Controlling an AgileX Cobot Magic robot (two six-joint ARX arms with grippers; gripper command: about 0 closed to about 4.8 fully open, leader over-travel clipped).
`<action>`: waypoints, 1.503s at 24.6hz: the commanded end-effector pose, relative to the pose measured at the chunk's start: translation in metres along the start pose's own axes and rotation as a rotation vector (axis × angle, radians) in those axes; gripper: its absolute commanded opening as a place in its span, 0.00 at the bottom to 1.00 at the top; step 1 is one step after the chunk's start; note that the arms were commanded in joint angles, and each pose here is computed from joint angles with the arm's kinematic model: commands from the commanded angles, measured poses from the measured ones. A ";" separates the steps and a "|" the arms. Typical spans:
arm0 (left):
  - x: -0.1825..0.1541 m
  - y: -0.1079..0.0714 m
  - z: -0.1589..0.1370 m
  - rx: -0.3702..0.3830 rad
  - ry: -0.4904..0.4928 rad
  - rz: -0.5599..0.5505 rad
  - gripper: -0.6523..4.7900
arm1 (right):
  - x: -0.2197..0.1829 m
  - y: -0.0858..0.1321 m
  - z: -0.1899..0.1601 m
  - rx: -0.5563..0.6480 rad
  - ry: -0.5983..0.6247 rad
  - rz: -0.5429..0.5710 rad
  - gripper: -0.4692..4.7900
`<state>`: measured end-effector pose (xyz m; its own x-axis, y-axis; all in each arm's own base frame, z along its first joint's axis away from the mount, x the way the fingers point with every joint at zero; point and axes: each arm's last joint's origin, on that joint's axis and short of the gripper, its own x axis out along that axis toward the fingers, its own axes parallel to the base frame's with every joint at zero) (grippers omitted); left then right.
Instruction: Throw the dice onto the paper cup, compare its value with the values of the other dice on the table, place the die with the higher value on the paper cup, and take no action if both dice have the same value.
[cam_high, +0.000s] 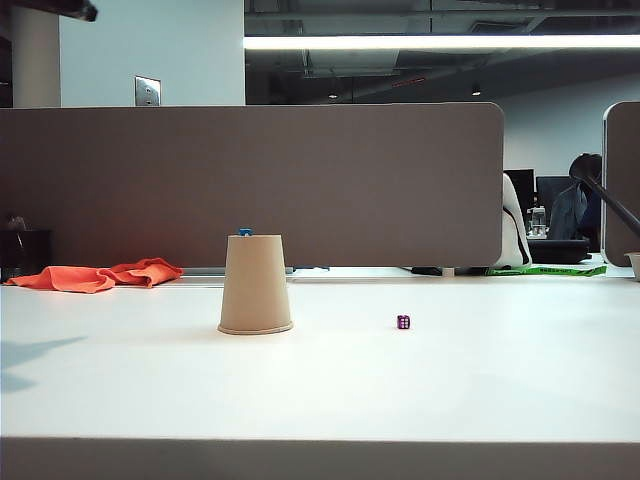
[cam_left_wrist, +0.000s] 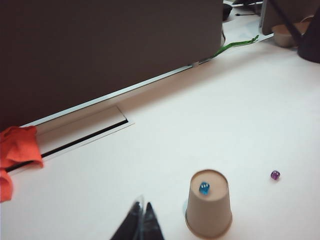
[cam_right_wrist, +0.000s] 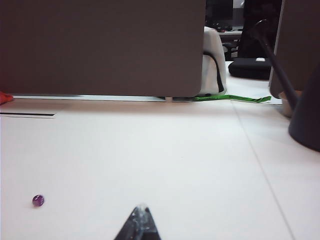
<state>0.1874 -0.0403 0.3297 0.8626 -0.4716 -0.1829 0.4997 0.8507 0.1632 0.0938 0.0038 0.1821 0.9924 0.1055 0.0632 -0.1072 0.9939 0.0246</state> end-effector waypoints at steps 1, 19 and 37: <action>-0.011 -0.005 -0.008 -0.012 -0.010 0.049 0.11 | 0.000 0.001 0.002 0.001 -0.020 0.042 0.09; -0.079 -0.038 -0.058 -0.037 -0.098 0.146 0.11 | 0.002 0.000 -0.008 0.020 -0.027 0.025 0.09; -0.092 -0.052 -0.113 -0.107 -0.198 0.255 0.11 | 0.002 0.000 -0.007 0.024 -0.046 0.035 0.09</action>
<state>0.0711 -0.0148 0.2311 0.9628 -0.2678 0.0362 0.2645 0.9613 0.0773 0.0966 0.0044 0.1731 0.9873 0.1369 0.0803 -0.1410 0.9889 0.0478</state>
